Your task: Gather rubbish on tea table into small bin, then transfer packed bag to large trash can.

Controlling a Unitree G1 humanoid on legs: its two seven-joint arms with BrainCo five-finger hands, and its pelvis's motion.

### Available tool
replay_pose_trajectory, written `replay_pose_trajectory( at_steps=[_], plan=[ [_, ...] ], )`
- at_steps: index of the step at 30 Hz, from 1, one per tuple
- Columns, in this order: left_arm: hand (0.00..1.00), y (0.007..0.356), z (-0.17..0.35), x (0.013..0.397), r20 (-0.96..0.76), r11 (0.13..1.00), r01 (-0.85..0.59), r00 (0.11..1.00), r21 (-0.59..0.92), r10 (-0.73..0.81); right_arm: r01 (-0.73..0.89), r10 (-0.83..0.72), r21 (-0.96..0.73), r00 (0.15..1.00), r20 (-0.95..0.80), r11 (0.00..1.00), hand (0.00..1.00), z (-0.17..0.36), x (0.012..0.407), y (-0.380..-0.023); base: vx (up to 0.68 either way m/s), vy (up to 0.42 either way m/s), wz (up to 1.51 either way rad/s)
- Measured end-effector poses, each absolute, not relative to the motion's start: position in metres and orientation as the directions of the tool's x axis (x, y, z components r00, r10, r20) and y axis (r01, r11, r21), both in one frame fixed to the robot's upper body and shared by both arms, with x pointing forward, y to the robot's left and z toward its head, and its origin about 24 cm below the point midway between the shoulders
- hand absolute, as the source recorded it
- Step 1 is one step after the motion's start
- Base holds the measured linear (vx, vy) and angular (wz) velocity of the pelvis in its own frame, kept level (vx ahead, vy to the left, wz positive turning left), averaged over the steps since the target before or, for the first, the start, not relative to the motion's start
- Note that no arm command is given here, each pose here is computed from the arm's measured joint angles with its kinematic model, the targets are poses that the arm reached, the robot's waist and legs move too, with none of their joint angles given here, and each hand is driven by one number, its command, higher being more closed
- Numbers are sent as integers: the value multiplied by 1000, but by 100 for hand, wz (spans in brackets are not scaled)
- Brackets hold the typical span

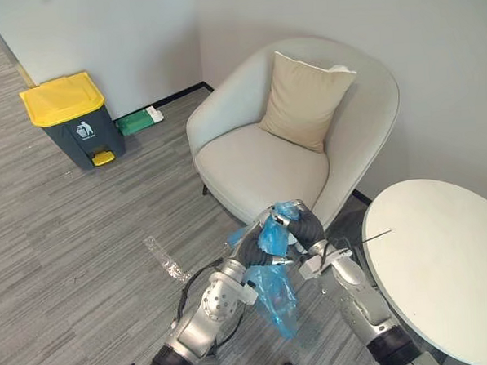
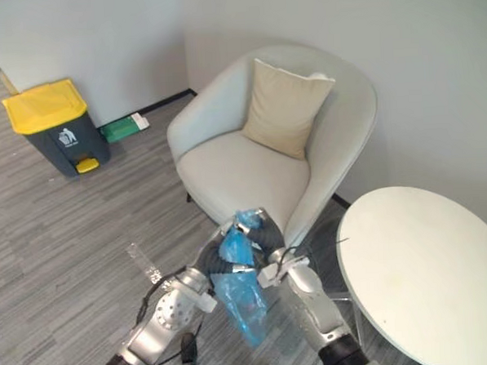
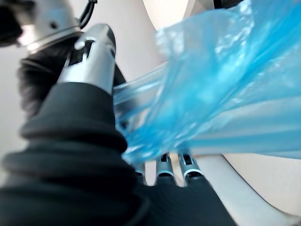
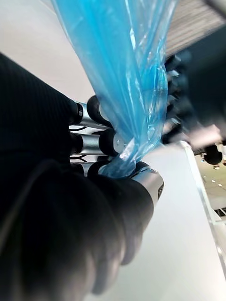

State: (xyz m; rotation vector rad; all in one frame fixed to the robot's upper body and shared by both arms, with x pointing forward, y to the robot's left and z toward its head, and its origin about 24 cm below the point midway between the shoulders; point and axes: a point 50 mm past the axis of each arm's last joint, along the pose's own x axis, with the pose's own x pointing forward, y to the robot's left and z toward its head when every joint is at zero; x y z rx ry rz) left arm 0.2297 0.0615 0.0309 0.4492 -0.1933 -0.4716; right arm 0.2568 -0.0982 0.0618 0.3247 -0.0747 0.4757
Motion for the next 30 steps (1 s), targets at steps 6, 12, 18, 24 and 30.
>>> replay_pose_trajectory(
  at_steps=[6,12,18,24,30],
  plan=[
    [0,64,25,230,51,768,387,878,510,-476,-490,465,345,871,159,800,100,64,255,-90,-9,-3,1],
    [0,67,20,231,41,741,355,888,570,-458,-554,507,333,833,223,763,100,80,253,-78,-10,-3,1],
    [0,79,2,230,-39,726,341,917,598,-398,-603,529,329,797,292,727,100,98,258,-62,-9,-6,2],
    [0,86,-8,226,-77,723,325,932,610,-354,-626,558,367,780,283,688,100,96,253,-48,0,-8,4],
    [0,90,-16,227,-108,722,296,949,626,-296,-596,539,432,801,261,677,100,91,254,-40,-19,-9,7]
  ],
)
